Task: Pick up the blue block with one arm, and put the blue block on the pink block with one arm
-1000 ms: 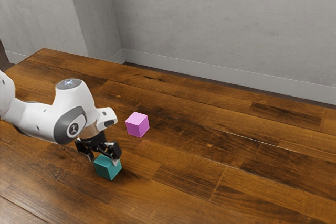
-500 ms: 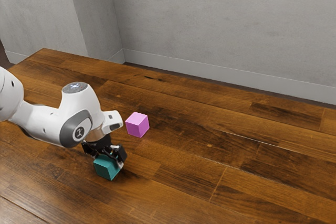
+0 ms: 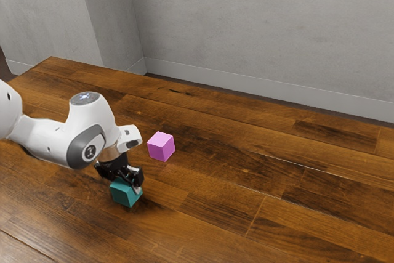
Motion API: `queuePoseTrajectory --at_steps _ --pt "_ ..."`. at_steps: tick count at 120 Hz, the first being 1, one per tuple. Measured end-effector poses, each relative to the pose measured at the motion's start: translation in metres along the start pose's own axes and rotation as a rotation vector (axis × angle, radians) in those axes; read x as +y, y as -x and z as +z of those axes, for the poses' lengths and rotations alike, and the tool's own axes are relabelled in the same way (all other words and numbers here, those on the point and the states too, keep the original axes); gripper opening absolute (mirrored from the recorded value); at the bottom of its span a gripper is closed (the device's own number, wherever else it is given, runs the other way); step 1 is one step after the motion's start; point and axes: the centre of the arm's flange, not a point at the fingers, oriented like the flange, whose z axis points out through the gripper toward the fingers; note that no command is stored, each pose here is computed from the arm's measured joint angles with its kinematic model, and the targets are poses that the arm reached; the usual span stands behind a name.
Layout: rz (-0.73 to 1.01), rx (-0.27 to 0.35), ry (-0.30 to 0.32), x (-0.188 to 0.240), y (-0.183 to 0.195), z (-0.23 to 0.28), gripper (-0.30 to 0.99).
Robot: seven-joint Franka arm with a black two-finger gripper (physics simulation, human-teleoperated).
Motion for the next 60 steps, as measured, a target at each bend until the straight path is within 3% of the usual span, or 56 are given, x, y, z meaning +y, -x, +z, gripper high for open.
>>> queuePoseTrajectory --at_steps 9,20,37,60 --pt "0.024 0.046 -0.012 0.004 -0.029 -0.027 0.39" --pt "0.041 0.102 -0.037 0.001 -0.092 -0.061 0.36" --pt "0.056 0.09 -0.067 -0.002 -0.148 -0.063 0.36" --pt "0.088 0.06 -0.09 0.002 -0.183 -0.051 0.36"
